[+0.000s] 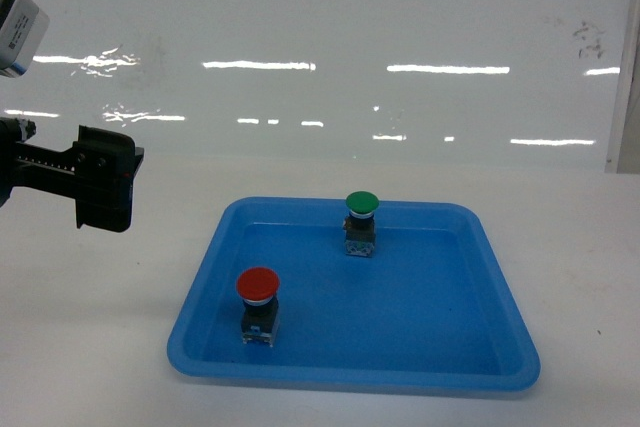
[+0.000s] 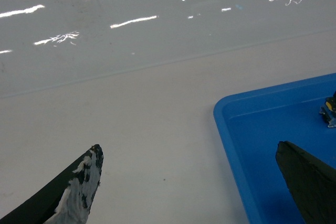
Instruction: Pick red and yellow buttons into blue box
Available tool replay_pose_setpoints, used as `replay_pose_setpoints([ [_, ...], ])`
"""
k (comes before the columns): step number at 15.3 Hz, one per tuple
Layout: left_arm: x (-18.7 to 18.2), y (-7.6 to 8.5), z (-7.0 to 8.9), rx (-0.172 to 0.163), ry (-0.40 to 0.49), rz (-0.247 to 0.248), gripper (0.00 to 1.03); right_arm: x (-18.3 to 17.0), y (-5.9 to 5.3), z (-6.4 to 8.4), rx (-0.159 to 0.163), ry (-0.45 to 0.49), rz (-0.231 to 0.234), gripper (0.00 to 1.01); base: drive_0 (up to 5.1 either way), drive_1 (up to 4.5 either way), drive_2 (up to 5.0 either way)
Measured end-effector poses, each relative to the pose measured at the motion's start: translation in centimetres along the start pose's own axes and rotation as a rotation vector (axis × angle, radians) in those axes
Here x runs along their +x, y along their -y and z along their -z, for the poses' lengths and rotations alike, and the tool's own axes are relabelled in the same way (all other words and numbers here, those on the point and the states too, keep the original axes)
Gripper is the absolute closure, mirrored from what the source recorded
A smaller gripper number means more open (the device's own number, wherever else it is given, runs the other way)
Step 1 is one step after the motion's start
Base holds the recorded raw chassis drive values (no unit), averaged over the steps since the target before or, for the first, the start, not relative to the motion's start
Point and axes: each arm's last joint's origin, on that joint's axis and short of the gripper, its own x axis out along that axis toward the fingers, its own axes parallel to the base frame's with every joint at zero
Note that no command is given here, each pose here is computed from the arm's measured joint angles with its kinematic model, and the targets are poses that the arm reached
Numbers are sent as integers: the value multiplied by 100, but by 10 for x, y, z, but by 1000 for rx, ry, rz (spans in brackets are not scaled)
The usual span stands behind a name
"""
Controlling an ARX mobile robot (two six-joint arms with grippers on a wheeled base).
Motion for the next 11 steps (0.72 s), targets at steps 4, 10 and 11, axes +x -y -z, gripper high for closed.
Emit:
replay_pose_setpoints([
  [4,0,0,0,0,0,0,5,0,3,2,-19,-6,12,72,0,0,0],
  [10,49,18,-4,12,-192,137,5,0,3,2,-22,-6,12,72,0,0,0],
  [11,50,19,-4,13,-192,141,5,0,3,2,-22,-6,12,72,0,0,0],
])
